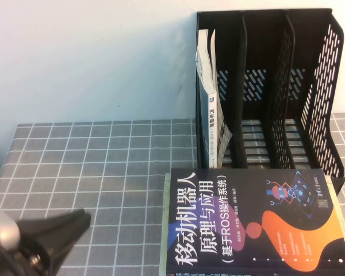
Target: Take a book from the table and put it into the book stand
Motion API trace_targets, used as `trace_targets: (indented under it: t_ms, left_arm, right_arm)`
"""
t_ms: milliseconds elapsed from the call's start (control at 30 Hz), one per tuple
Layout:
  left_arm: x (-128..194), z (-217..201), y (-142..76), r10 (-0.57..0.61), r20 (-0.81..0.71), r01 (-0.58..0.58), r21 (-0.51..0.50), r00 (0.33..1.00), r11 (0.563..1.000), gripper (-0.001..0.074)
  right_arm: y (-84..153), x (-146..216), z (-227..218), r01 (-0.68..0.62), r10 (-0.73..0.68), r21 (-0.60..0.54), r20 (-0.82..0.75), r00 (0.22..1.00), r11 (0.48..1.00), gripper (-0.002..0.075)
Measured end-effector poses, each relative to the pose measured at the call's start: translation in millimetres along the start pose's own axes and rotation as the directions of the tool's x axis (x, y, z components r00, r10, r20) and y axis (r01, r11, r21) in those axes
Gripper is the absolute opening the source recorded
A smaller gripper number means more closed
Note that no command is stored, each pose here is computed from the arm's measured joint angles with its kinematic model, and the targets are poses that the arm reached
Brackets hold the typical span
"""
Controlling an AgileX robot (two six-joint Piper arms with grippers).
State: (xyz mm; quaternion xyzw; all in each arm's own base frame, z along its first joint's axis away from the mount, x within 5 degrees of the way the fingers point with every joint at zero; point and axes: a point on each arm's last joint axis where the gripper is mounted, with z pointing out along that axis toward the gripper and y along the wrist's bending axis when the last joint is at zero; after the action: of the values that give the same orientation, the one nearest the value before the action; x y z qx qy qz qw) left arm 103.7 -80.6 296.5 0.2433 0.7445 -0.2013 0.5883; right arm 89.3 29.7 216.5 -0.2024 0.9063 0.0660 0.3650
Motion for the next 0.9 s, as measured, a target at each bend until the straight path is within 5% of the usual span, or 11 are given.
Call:
trace_targets:
  t_ms: [333,500,767,900]
  left_arm:
    - [49,-1,2,-0.006,-0.113,0.005,-0.009,0.994,1.000,0.0001]
    - [79,-25,15,-0.141,-0.050,0.133,-0.135,0.989,0.982,0.0001]
    - [121,-52,29,-0.242,0.197,0.300,-0.364,0.950,0.882,0.0001]
    - [128,-57,34,-0.375,0.251,0.450,-0.438,0.893,0.778,0.0001]
  right_arm:
    - [0,0,0,0.000,0.000,-0.001,-0.001,1.000,1.000,-0.0003]
    - [0,0,0,0.000,0.000,-0.002,-0.004,1.000,1.000,-0.0003]
    - [0,0,0,0.000,0.000,-0.002,-0.004,1.000,1.000,-0.0003]
    - [0,0,0,0.000,0.000,-0.002,-0.004,1.000,1.000,-0.0003]
